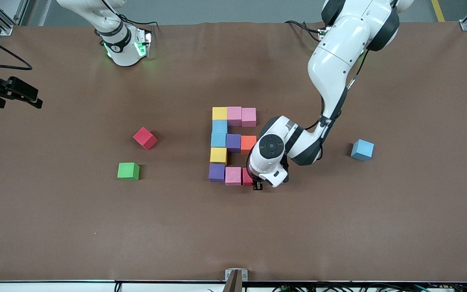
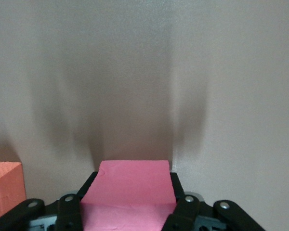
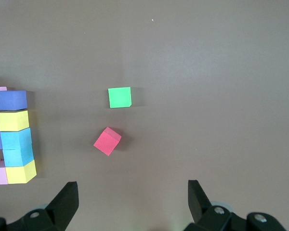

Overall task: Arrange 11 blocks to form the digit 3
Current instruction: 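Lower the red cube beside the light pink cube with the left gripper, then open the left gripper and lift it away from the red cube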

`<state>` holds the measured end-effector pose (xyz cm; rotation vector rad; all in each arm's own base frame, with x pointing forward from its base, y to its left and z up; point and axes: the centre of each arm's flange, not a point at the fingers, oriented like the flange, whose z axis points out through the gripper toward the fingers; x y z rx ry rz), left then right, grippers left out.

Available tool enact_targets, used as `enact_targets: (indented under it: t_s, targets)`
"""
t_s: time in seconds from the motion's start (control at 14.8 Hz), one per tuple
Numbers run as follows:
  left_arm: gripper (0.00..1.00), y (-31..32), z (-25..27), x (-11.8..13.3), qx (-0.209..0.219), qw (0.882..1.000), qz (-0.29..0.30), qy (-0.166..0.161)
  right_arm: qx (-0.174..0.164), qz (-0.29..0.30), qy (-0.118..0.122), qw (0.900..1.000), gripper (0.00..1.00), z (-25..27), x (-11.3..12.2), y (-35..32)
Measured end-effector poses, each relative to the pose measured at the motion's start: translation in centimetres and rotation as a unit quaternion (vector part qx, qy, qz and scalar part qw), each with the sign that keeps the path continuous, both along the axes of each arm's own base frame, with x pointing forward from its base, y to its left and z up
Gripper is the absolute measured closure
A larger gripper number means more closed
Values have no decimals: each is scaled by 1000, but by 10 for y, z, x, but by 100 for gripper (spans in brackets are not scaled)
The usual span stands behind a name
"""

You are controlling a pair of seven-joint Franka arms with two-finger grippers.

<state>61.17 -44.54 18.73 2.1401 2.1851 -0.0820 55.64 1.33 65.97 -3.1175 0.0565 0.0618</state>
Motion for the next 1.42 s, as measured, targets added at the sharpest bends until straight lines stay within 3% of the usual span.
enact_targets:
  t_s: [1.01,1.08,1.28,1.35,1.42]
  targets:
    - [39,-11,-1,-5,-8,1000,-5,-11,0,2,0,1000,0,0,0,2]
    - [34,-10,-1,-5,-8,1000,-8,-11,0,2,0,1000,0,0,0,2]
    - [6,-9,1,-3,-3,999,-51,-19,0,2,0,1000,0,0,0,2]
    - [0,-10,5,-2,-1,998,-65,-19,0,2,0,1000,0,0,0,2]
    - [0,-9,11,-1,2,997,-77,-18,0,2,0,1000,0,0,0,2]
